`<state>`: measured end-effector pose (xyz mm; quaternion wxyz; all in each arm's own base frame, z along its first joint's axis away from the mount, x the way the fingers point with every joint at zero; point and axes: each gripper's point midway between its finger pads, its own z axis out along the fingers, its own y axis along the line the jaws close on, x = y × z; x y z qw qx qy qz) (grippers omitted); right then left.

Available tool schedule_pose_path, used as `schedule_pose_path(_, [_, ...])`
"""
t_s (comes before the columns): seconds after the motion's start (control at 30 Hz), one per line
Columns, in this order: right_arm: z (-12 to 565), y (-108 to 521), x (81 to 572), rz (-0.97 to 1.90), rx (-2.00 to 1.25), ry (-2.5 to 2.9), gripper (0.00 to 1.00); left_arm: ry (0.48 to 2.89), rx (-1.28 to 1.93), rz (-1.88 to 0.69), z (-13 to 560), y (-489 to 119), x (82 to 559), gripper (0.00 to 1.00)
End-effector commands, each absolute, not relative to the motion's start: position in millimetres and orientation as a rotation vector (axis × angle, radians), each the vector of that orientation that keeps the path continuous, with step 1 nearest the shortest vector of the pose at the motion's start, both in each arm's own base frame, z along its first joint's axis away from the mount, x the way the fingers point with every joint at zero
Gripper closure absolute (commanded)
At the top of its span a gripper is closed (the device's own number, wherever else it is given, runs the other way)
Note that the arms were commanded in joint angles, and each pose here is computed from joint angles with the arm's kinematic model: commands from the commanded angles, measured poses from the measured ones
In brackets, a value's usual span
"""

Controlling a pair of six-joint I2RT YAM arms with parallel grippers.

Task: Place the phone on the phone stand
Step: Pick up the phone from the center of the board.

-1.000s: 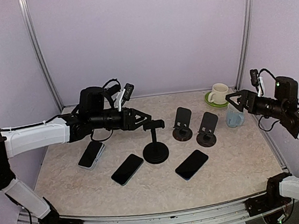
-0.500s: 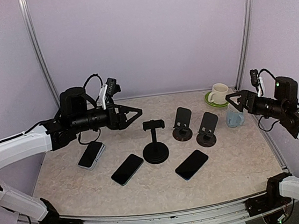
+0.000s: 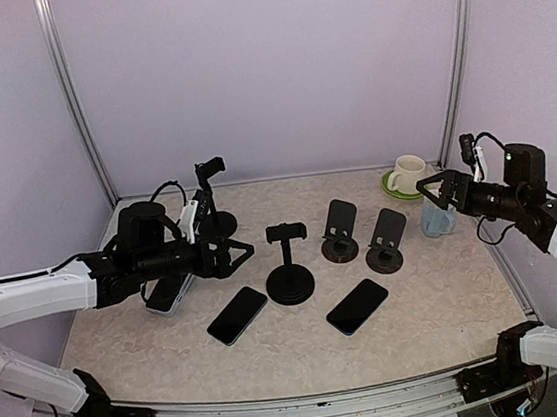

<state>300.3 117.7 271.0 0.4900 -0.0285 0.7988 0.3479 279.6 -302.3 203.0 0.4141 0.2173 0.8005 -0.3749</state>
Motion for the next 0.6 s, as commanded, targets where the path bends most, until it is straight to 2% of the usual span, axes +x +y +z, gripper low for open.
schedule_pose_path(0.0, [264.6,121.0,299.7,0.848,-0.076,1.96,0.0,2.043,0.515,-0.889,191.3,-292.7,278.1,0.01])
schedule_pose_path(0.23, [261.6,123.0,302.4,0.857,-0.074,1.973,0.0,2.124,0.487,-0.794,160.4,-280.5,275.9,0.01])
schedule_pose_path(0.57, [261.2,129.9,304.8,0.888,-0.089,1.983,0.0,2.265,0.501,-0.522,114.1,-270.1,273.7,0.01])
